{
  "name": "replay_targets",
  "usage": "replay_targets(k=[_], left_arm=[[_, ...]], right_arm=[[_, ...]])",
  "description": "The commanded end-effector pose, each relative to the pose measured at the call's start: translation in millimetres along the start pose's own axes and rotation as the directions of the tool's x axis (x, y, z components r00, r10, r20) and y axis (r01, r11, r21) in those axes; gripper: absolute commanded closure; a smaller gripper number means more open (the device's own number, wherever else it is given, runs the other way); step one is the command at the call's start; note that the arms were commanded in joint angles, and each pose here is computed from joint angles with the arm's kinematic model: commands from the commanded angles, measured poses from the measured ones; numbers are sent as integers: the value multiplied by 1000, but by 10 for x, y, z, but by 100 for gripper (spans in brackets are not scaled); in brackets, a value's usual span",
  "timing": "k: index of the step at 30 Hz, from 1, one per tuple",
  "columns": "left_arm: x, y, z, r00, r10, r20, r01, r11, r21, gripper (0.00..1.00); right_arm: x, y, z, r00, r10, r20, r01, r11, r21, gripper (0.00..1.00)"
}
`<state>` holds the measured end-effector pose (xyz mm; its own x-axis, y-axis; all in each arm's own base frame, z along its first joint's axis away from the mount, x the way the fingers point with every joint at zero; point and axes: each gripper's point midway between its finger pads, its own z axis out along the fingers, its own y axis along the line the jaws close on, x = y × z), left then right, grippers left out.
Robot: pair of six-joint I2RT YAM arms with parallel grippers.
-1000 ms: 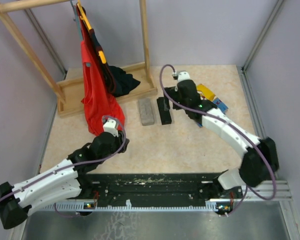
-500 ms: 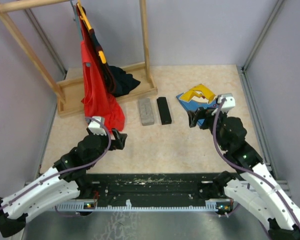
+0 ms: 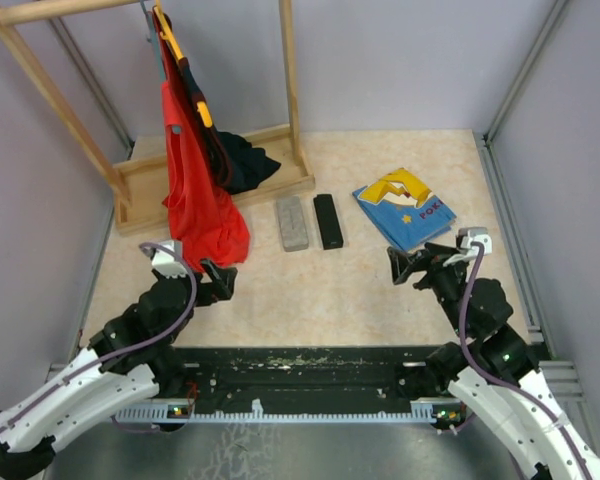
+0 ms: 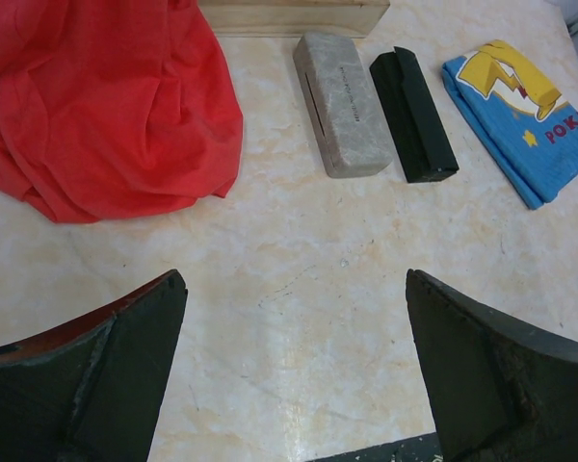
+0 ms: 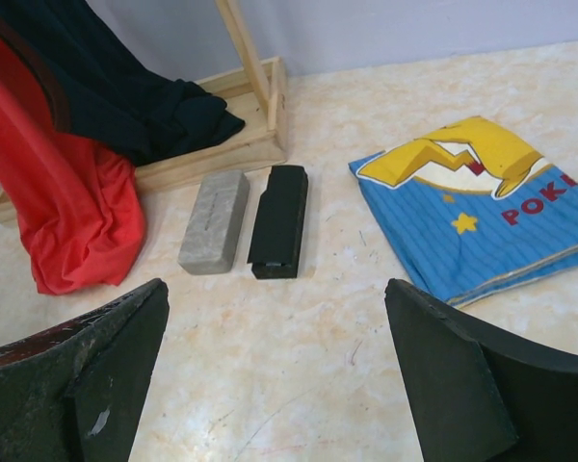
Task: Organize the sunglasses
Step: Reset both arms
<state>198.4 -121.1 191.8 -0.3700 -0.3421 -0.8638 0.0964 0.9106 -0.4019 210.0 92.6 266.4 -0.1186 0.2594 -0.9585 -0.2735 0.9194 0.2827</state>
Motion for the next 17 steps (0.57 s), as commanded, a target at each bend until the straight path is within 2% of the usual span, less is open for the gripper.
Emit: replay_targets(k=[1,17], left_arm=[[49,98,-34,1000,-24,16,24,1000,-7,0],[67,177,-31,998,-40,46,41,999,-19,0]], right_arm=[[-19,-22,-60,997,61,50,-61,998,-2,6],[140,-60,-22,998,48,31,-48,999,4,5]])
